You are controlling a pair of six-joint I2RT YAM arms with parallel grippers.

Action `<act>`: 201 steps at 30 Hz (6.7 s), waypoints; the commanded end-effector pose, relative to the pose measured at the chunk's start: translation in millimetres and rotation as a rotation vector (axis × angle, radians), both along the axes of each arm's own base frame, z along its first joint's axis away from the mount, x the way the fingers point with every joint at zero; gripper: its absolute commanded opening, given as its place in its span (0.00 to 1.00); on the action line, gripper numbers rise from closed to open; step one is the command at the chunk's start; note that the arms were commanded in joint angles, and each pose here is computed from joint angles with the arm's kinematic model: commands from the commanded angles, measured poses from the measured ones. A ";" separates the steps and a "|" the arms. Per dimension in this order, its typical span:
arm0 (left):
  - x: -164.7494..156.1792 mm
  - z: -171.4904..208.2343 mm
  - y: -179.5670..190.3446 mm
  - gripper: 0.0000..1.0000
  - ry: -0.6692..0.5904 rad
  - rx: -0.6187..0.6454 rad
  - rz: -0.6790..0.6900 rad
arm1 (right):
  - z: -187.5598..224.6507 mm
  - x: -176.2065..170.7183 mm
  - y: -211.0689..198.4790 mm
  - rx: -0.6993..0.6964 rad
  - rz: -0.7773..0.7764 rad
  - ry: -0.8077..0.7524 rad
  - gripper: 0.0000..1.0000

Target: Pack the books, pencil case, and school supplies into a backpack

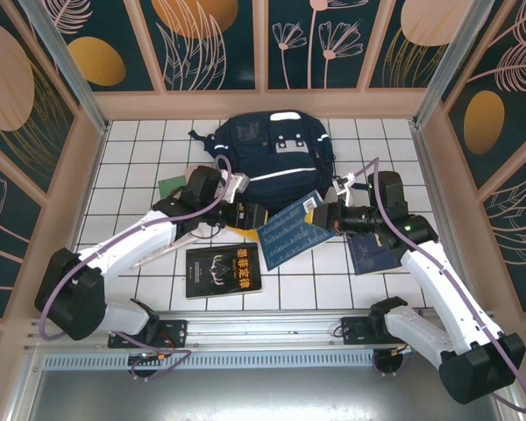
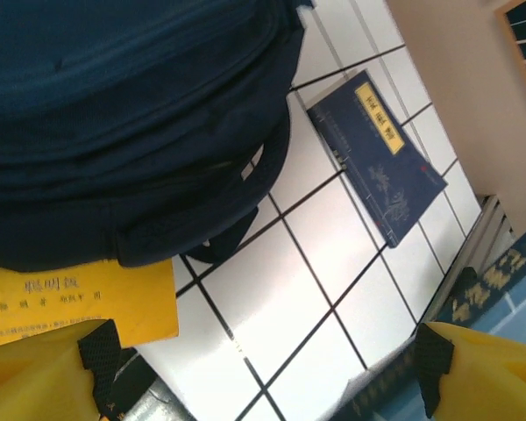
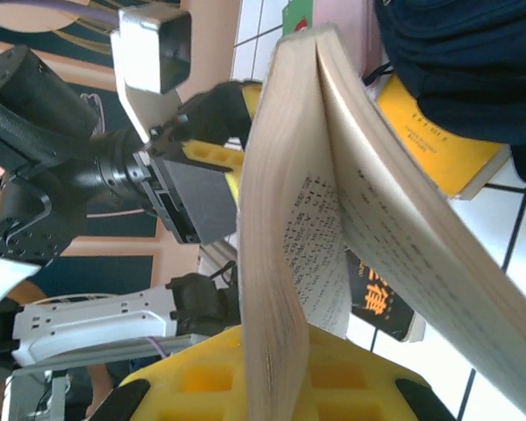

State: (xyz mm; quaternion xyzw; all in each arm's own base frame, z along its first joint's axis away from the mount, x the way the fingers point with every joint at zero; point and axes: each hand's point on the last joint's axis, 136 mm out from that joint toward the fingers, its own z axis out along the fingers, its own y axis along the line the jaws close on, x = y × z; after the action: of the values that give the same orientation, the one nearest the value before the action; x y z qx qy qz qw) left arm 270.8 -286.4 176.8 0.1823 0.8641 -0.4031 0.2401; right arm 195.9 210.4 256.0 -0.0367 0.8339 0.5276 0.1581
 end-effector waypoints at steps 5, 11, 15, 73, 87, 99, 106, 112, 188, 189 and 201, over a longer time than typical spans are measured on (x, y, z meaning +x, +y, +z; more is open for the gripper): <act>-33.4 63.3 -18.9 0.88 -0.164 -0.214 -0.275 | 49.7 -31.7 13.4 0.129 0.183 -0.187 0.05; -53.8 57.0 -33.2 0.99 -0.020 -0.326 -0.421 | 67.7 -31.3 15.2 0.158 0.203 -0.269 0.06; -49.2 63.5 -37.4 0.98 -0.021 -0.362 -0.417 | 65.9 -19.3 16.9 0.143 0.180 -0.285 0.04; -46.2 113.5 -18.9 0.00 -0.197 -0.290 -0.357 | 67.2 72.7 -61.6 -0.218 -0.393 -0.621 0.99; -96.0 123.7 -8.3 0.00 -0.262 -0.343 -0.593 | 50.4 0.1 -1.2 -0.084 0.059 -0.788 0.93; -106.4 123.6 -3.6 0.00 -0.264 -0.369 -0.602 | 51.2 1.2 17.5 -0.021 0.149 -0.706 0.86; -99.1 112.8 -6.2 0.00 -0.234 -0.343 -0.585 | 62.7 -24.9 27.7 0.080 0.266 -0.711 0.55; -88.2 105.1 -7.6 0.00 -0.232 -0.294 -0.546 | 58.4 -17.8 20.7 0.022 0.203 -0.741 0.00; 163.0 -119.1 -56.2 0.77 -0.387 0.798 -0.205 | -14.1 71.1 -136.4 -0.398 -0.754 -0.394 0.00; 165.1 -123.2 -57.3 0.73 -0.386 0.805 -0.207 | -14.6 71.0 -136.3 -0.398 -0.754 -0.392 0.00; 203.0 -67.8 -81.9 0.00 -0.401 0.619 -0.092 | -6.8 65.4 -140.4 -0.384 -0.779 -0.400 0.00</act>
State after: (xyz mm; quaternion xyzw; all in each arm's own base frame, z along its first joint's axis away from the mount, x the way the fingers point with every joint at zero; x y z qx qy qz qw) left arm 433.3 -376.6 83.0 0.4064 0.8698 -0.0936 0.2639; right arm 260.0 71.8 229.9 0.1429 0.8435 0.2315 0.4631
